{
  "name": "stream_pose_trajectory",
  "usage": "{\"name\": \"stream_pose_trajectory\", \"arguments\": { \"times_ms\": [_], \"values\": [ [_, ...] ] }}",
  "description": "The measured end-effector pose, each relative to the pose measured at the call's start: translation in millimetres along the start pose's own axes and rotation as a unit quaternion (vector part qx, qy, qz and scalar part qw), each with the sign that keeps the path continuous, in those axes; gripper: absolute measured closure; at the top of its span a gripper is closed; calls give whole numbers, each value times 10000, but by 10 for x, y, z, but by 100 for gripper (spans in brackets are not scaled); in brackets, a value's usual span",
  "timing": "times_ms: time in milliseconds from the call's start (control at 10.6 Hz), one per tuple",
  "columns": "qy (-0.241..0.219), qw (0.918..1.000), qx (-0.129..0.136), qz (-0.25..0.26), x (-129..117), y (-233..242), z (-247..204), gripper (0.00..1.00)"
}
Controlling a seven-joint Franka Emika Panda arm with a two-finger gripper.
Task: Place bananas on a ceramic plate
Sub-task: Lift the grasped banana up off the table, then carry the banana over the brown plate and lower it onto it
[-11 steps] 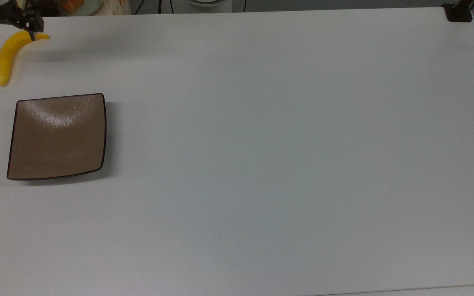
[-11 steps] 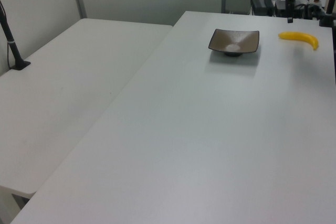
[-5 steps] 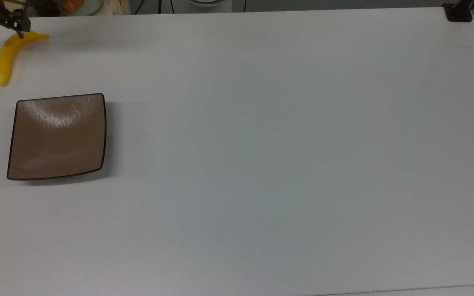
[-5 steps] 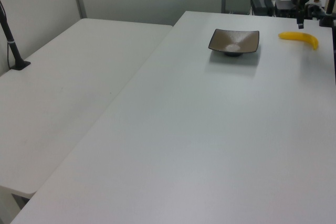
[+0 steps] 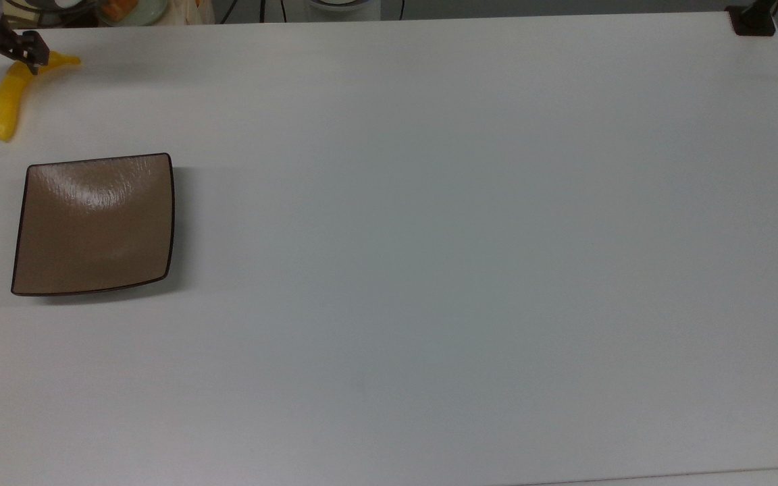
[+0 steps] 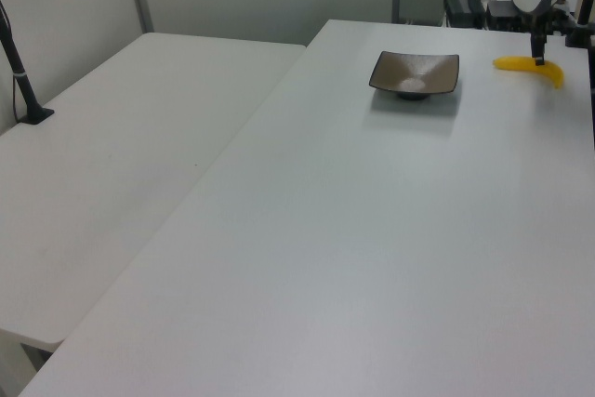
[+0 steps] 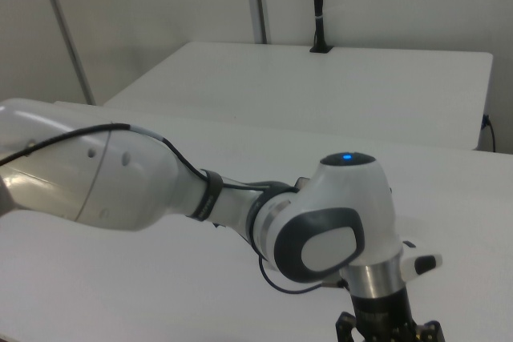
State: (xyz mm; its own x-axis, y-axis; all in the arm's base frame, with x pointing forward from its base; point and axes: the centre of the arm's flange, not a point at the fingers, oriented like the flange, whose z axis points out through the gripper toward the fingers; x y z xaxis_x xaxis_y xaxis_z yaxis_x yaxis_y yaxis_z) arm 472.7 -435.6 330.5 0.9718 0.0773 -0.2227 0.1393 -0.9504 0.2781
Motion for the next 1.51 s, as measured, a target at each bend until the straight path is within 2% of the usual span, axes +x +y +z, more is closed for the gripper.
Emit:
{"name": "stream_pose_trajectory", "arguments": {
  "times_ms": [284, 378, 662, 1040, 1324, 1513],
  "values": [
    [-79, 9999, 28, -62, 65, -55, 201, 11],
    [-93, 9999, 36, -62, 75, -66, 224, 19],
    [-99, 9999, 51, -50, 94, -81, 245, 69],
    [-66, 9999, 47, 141, 125, -91, 220, 71],
    [208, 9993, 87, 286, 257, -69, 36, 71],
    [436, 9979, 226, 427, 382, -56, -169, 71]
  ]
}}
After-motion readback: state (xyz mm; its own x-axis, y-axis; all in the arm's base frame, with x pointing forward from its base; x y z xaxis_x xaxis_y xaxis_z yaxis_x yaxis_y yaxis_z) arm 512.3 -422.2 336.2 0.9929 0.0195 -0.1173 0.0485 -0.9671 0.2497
